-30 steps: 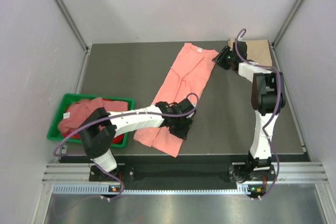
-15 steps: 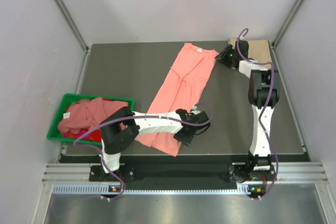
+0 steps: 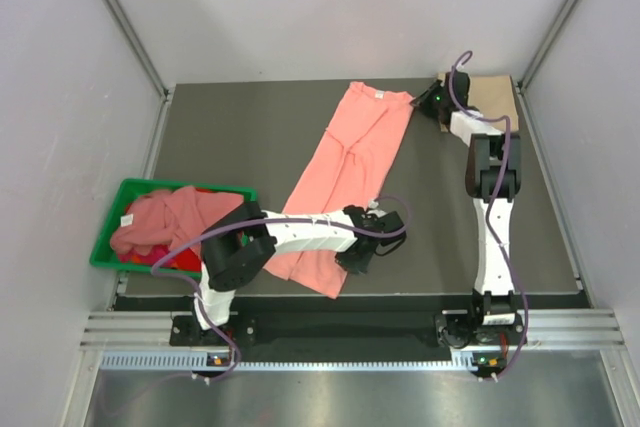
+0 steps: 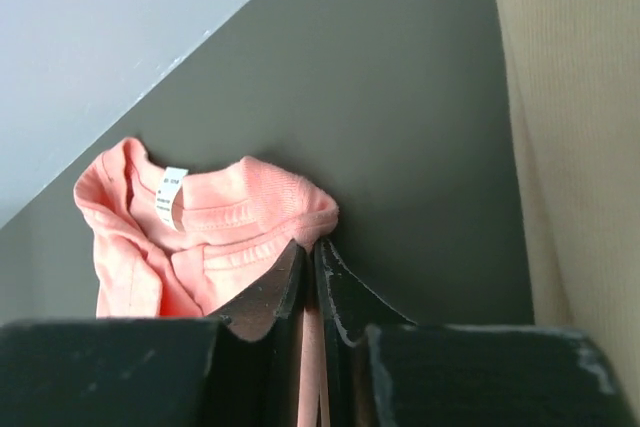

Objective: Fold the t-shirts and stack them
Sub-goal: Fold the tshirt

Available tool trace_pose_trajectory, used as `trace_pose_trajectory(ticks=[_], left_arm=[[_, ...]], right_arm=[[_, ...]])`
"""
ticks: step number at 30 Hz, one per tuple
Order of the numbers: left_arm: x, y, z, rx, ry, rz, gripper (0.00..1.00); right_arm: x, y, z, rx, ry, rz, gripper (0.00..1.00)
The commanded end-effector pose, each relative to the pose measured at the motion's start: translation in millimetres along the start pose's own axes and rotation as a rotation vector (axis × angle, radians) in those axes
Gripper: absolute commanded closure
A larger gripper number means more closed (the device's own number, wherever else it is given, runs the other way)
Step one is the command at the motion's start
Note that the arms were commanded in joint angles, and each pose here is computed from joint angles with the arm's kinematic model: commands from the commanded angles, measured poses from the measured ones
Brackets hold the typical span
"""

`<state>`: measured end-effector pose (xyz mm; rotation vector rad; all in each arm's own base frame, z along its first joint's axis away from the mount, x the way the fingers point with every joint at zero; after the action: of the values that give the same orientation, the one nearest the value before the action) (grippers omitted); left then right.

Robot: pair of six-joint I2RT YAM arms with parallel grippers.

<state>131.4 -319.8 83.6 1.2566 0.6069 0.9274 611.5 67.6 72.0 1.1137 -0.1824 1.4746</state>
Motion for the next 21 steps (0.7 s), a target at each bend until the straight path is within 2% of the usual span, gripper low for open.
trace_pose_trajectory(ticks=[1,5,8,9,13,16,19,20,21], left_arm=[[-16.7,-11.9,6.5,0.019,-0.005,-0.052,0.99],[-38.2,-11.7,19.7,0.014,0.006,-0.167,1.0],[-52.1,-9.5,35.2,-0.003,0.021,-0.216,1.0],[-59.4,-8.2,43.5,-0.011,0.021,-0.24,1.0],[-74.9,-11.6,60.8,-0.005,0.013,-0.261,1.0],[-87.3,-14.5,71.2,0.013,0.006,-0.292,1.0],[-95.3,-14.2,83.0,0.008,0.01,-0.317,1.0],[-97.9,-12.1,84.7,0.011,0.011,-0.334,0.97],[-99.9,-10.4,86.3,0.009,0.014,-0.347,0.93]], right_arm=[[1.2,-9.3,15.4,-0.067,0.012,-0.004,0.94],[-2.5,-17.6,25.9,-0.099,0.015,0.006,1.0],[1.2,-24.6,31.9,-0.121,0.018,0.031,1.0],[-7.3,-20.2,53.4,-0.161,0.012,0.032,1.0],[-2.6,-24.0,65.4,-0.201,0.041,0.054,0.99],[-2.7,-23.8,73.6,-0.234,0.072,0.03,0.93],[-1.5,-13.7,84.8,-0.241,0.082,0.009,0.75],[9.6,-3.4,95.1,-0.26,0.086,0.02,0.69],[-4.0,3.3,92.9,-0.222,0.062,-0.035,0.62]])
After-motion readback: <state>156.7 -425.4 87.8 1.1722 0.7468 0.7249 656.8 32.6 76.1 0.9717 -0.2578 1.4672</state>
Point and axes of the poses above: each gripper's point midway between its finger pads, its own y axis back along the fingers, its own x axis along the line the jaws close on, z = x × y, the point moved 7 cm from there along y, back along the fingers, and after that the axes turned 3 degrees about -y, right-handed, at the moved point
